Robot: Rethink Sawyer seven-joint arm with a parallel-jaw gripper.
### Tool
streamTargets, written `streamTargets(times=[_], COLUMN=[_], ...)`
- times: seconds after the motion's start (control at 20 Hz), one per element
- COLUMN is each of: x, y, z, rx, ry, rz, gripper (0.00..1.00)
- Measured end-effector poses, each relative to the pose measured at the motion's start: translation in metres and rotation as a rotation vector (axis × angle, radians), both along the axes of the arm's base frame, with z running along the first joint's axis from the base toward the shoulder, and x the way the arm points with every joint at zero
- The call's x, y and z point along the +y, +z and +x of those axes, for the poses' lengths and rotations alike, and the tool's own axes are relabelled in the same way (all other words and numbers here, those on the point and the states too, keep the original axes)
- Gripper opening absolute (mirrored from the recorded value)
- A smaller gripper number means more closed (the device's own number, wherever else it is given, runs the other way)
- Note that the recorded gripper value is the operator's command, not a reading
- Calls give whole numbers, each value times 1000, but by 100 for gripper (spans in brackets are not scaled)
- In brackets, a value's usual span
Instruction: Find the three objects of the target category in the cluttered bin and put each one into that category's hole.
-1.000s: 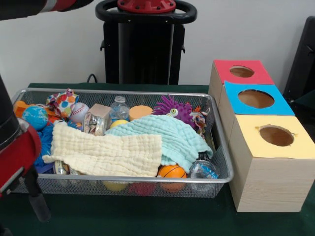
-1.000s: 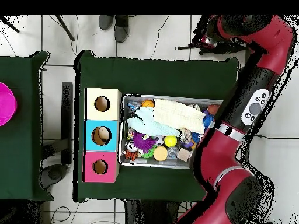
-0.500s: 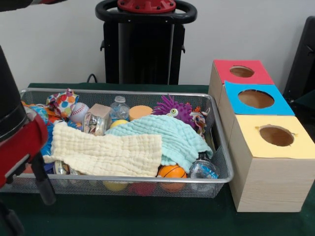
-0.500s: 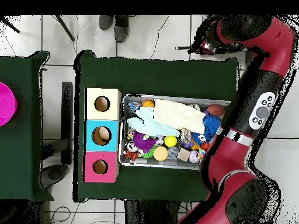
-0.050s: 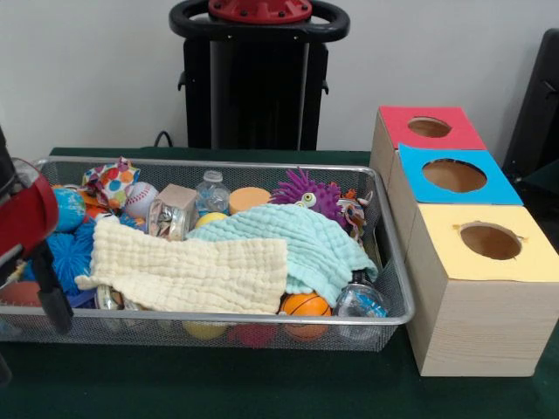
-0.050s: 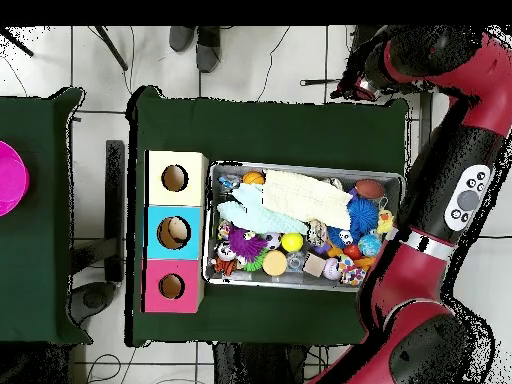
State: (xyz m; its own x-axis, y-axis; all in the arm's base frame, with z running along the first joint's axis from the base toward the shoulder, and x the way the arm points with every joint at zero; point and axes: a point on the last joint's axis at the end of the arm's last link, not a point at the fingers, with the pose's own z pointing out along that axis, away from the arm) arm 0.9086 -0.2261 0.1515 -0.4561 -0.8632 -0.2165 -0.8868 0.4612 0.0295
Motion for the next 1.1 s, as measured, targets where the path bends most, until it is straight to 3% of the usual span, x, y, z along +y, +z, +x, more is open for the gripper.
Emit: streamTargets(times=[0.6,1.1], x=[-21,-15], y=[-3,-13], z=[-26,-41], rx=[56,31], ry=[-18,-42], rz=[-4,-22], gripper=[100,100])
